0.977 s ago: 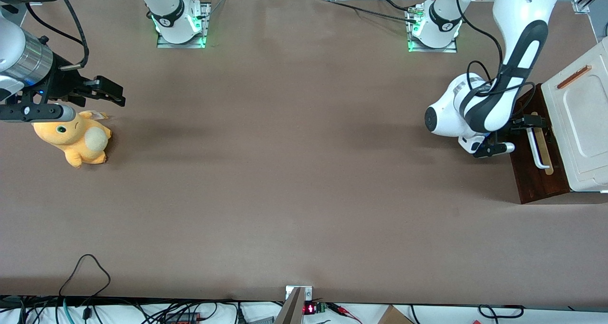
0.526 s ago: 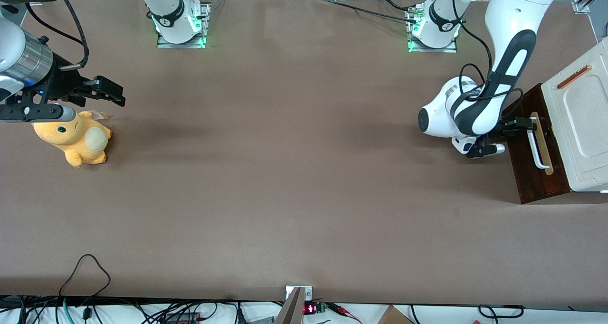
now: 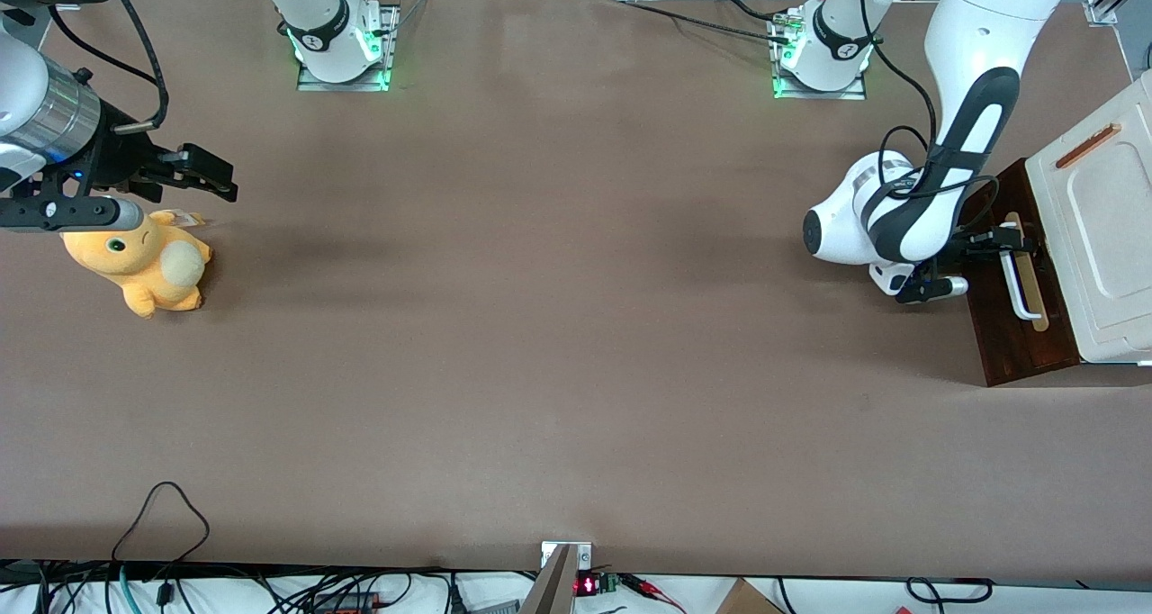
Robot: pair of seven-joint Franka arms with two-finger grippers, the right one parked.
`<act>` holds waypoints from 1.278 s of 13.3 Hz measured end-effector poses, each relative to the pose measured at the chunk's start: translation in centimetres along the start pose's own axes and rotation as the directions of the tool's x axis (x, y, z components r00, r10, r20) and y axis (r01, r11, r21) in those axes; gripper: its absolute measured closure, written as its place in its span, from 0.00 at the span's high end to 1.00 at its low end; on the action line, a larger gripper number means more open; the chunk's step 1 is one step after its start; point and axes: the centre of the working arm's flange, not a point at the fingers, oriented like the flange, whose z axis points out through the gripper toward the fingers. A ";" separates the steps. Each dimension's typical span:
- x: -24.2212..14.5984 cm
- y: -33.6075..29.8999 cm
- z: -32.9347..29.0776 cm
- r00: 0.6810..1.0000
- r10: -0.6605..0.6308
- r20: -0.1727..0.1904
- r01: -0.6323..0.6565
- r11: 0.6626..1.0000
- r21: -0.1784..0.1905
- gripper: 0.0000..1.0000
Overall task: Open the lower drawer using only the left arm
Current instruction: 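Close the left gripper on the white bar handle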
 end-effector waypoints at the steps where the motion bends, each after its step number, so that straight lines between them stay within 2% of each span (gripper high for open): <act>1: 0.1 0.0 0.1 1.000 0.000 -0.006 0.000 1.000 0.006 0.62; 5: 0.4 -0.1 1.1 1.000 0.004 -0.025 -0.003 0.999 0.032 0.57; 10: 0.5 0.3 1.9 1.000 0.009 -0.028 -0.009 1.000 0.014 0.57; 11: 0.5 0.4 2.1 1.000 0.009 -0.028 -0.008 1.000 0.011 0.52; 12: 0.5 0.4 2.1 1.000 0.009 -0.027 -0.008 1.000 0.011 0.52; 14: 0.6 0.4 1.8 0.999 0.009 -0.037 -0.009 1.000 0.008 0.40; 16: 0.6 0.5 1.9 0.999 0.012 -0.036 -0.011 1.000 0.007 0.39; 17: 0.6 0.6 1.8 0.999 0.011 -0.037 -0.011 1.000 0.010 0.33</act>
